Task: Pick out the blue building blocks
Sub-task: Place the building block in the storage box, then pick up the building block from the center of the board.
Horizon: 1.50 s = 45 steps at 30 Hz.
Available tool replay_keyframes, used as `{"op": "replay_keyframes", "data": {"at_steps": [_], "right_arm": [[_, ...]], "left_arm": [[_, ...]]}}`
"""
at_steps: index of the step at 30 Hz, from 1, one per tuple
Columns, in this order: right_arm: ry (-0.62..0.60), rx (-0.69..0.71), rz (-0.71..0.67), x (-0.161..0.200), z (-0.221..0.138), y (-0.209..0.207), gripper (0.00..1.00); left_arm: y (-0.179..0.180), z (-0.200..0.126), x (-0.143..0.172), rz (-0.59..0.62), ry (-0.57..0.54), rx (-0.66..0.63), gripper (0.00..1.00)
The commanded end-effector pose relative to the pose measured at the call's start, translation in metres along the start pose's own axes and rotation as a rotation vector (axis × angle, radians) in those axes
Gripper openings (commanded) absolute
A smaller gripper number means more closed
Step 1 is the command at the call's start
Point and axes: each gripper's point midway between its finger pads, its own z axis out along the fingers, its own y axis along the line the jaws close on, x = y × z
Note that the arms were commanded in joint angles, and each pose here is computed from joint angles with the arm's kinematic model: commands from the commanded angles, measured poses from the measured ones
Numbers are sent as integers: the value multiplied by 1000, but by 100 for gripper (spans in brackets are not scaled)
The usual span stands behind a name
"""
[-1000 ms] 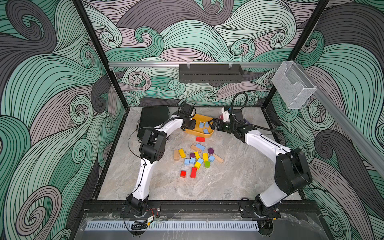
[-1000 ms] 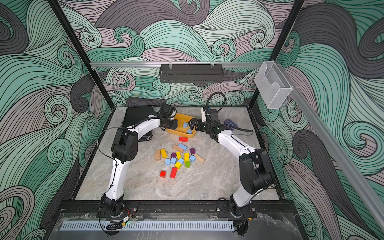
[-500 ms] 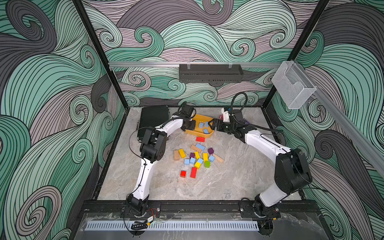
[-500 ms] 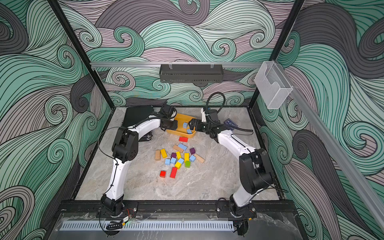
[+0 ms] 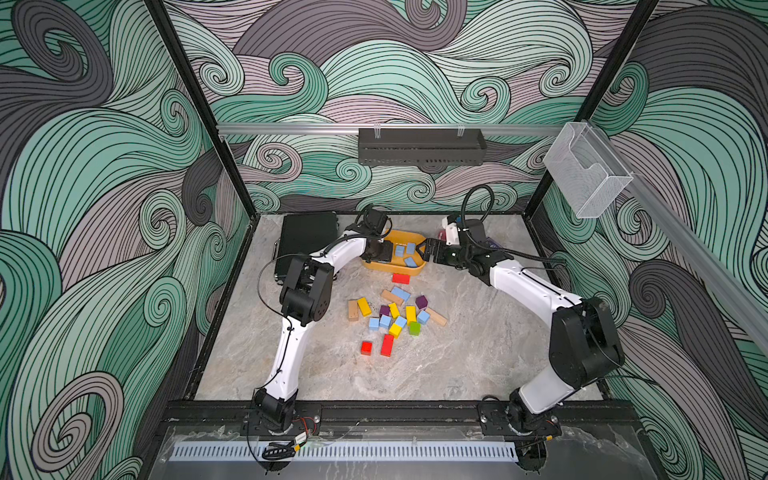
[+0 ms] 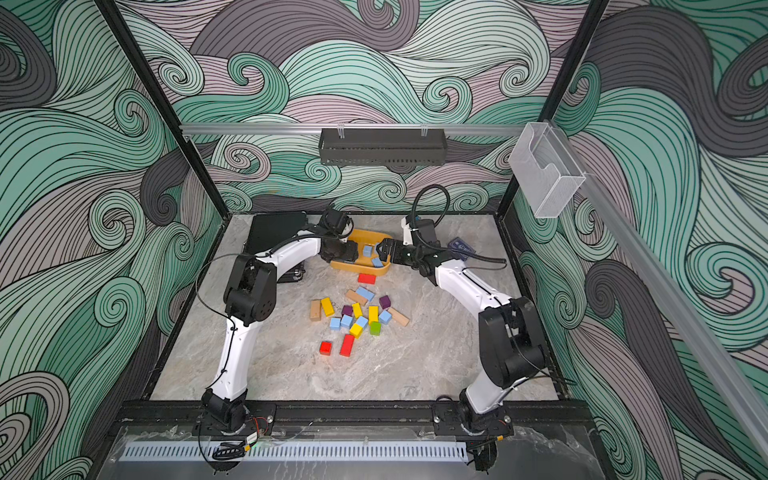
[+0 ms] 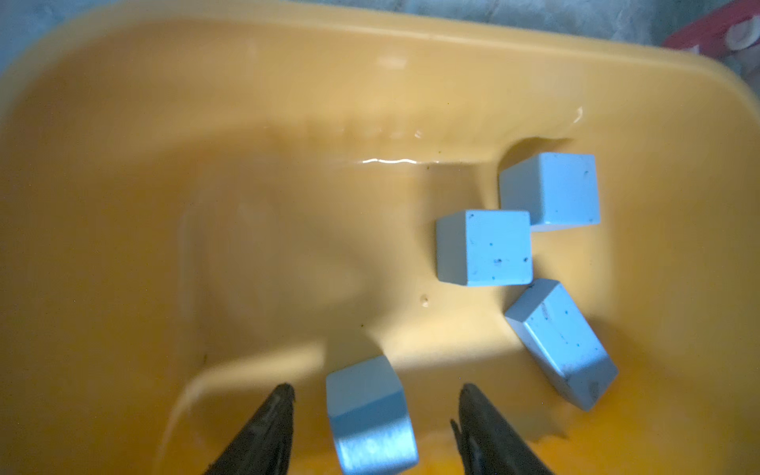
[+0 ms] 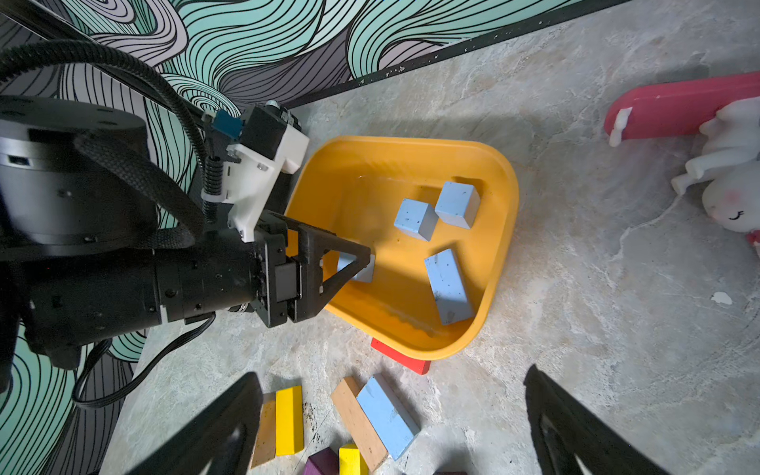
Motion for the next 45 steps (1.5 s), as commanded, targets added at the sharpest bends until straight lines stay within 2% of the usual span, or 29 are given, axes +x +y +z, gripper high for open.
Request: {"op": "replay_keyframes", "data": {"at_steps": [1, 10, 19, 25, 28, 33, 39, 45], "right_arm": [[-30, -19, -24, -14, -17, 10, 99], [-30, -22, -42, -13, -38, 18, 99], [-25, -20, -77, -7, -64, 26, 99], [-20, -18, -100, 2, -83, 34, 99], [8, -1, -119, 13, -91, 36, 99], [23, 5, -149, 28, -105, 40, 99], [51, 1, -174, 50, -118, 44, 99], [92, 3, -182, 74, -123, 45, 99]], "left_arm": [[-9, -43, -21, -18, -60, 30, 70], [-21, -103, -31, 0, -158, 55, 83], [-22, -163, -20, 13, -224, 53, 92], [-16, -198, 4, 5, -245, 35, 95], [-13, -211, 19, -5, -250, 35, 98], [-10, -228, 44, -1, -242, 33, 99], [-11, -240, 84, 10, -190, 38, 98], [-14, -236, 121, 31, -121, 42, 99]]}}
